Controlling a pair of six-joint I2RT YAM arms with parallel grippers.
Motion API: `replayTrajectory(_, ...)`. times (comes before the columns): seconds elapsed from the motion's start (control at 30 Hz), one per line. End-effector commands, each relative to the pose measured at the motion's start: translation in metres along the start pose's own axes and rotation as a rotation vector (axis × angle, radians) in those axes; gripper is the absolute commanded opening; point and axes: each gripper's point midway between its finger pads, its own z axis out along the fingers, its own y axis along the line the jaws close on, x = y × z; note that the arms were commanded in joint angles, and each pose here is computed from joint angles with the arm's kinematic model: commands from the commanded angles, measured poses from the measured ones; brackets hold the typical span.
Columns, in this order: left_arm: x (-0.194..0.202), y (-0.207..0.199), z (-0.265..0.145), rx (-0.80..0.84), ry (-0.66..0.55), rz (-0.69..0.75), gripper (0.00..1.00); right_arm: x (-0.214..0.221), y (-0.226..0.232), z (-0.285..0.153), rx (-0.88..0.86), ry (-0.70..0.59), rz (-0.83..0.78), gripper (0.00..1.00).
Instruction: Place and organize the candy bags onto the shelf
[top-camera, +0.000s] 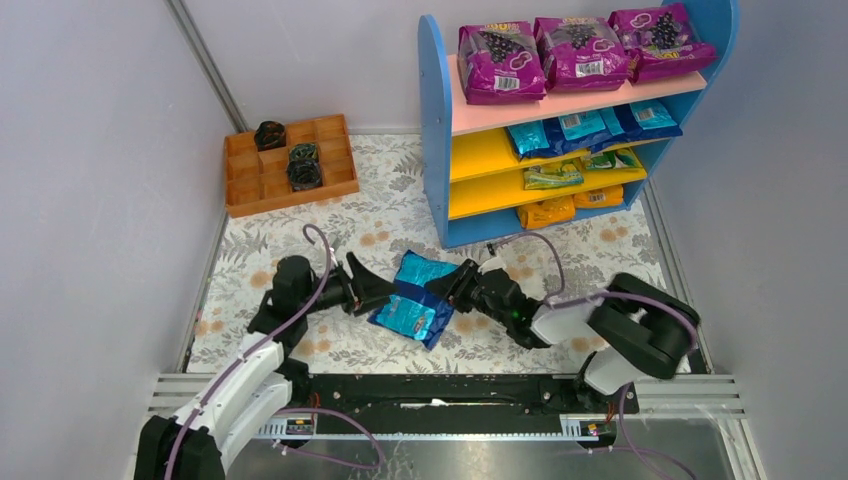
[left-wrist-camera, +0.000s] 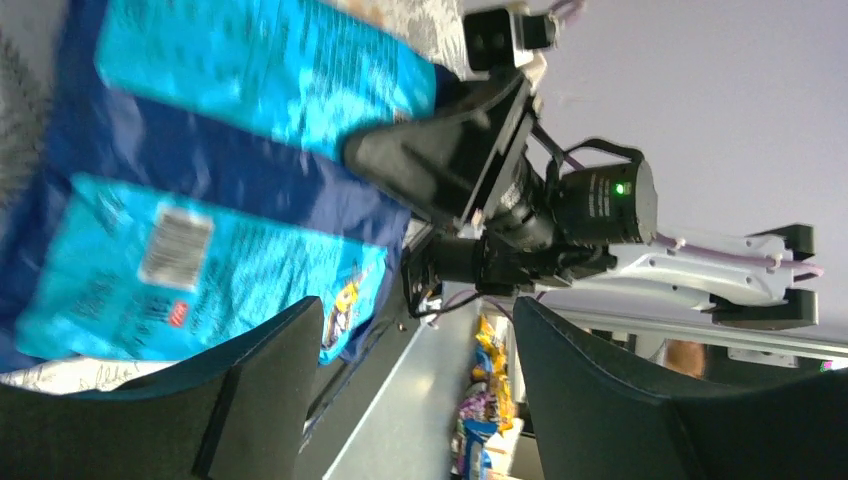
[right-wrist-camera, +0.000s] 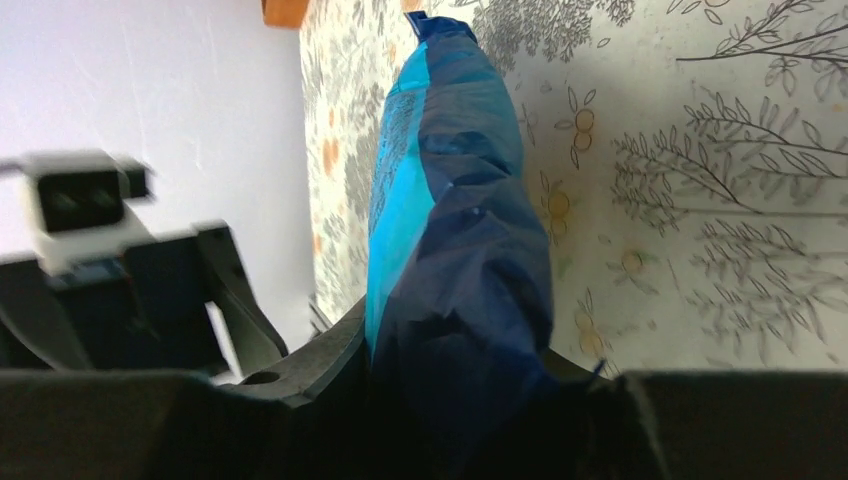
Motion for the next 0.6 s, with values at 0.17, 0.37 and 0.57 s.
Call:
replayTrajectory(0.17,-0.086,-0.089,-0.008,-0.105,-0.192,0.5,0.75,-0.035,0.032,-0.089,0.061,-0.014,-0.552,0.18)
replayTrajectory(0.37,-0.136,-0.167,-0.002,-0.002,-0.317,0.617,0.76,-0.065,0.088,-0.152,0.0,-0.089,-0.667,0.13)
replayTrajectory(0.57,-0.162,-0.207,0.009,0.078,-0.353,0.646,0.76,-0.09,0.151,-0.182,-0.076,-0.177,-0.692,0.07)
